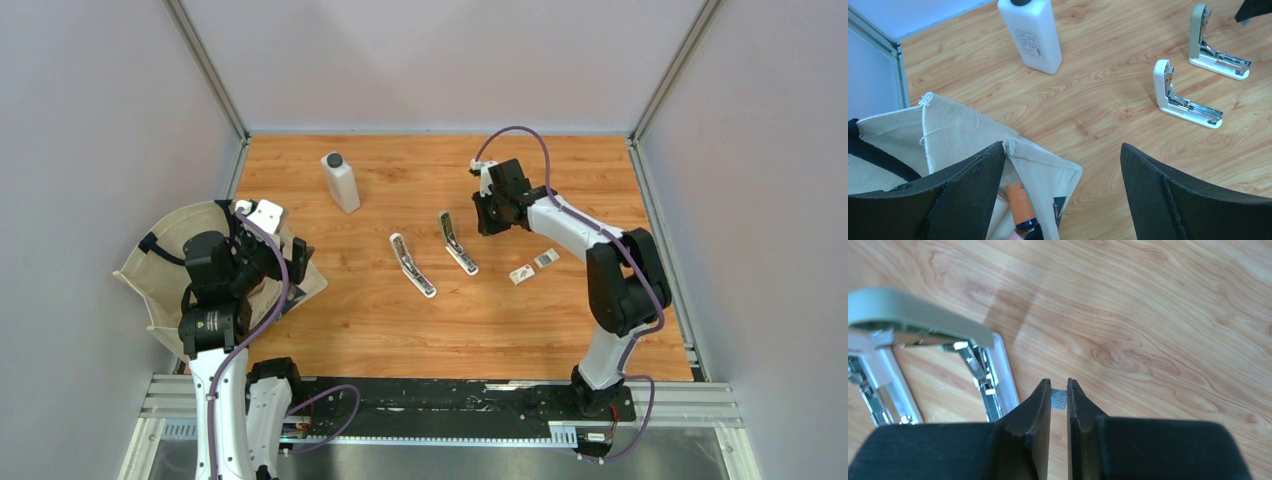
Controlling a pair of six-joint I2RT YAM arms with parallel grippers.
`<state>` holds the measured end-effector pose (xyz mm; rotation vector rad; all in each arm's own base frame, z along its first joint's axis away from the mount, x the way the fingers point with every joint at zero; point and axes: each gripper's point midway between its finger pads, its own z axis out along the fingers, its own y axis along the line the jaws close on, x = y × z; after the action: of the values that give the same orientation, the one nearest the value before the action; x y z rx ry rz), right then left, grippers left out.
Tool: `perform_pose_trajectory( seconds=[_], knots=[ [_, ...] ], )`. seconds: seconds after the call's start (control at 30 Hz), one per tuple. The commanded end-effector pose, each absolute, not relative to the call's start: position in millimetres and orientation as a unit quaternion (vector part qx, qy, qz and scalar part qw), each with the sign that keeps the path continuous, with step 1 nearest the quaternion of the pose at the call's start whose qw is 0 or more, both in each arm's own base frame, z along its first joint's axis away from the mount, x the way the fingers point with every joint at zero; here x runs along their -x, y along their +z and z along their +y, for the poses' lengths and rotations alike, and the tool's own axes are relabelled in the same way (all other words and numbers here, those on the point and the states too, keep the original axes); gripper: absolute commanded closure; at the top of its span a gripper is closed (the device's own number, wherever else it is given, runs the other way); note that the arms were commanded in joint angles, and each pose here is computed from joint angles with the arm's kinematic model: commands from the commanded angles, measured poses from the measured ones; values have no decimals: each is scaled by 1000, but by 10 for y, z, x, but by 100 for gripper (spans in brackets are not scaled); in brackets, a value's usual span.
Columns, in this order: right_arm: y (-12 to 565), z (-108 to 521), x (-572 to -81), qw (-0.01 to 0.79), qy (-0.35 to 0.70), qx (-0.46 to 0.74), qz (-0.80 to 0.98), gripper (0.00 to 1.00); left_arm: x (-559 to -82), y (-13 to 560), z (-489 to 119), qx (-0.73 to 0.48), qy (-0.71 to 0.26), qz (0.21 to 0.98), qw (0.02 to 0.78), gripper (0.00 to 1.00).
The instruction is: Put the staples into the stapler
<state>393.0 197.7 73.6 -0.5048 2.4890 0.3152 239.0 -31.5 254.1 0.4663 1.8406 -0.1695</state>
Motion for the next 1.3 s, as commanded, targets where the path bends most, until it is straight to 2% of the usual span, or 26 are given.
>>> perform_pose_trajectory(
  seconds=[0.0,0.57,1.27],
  knots=[
    [1127,2064,-3927,361,154,226,891,86,-2333,2360,-329,-185,-92,808,552,7],
    [1203,2463,-3434,380,191,315,848,85,-2340,2342,-324,-184,-93,809,551,7],
    [807,2468,-3374,358,168,347,850,84,-2341,2341,-319,-187,-90,808,552,7]
  ],
)
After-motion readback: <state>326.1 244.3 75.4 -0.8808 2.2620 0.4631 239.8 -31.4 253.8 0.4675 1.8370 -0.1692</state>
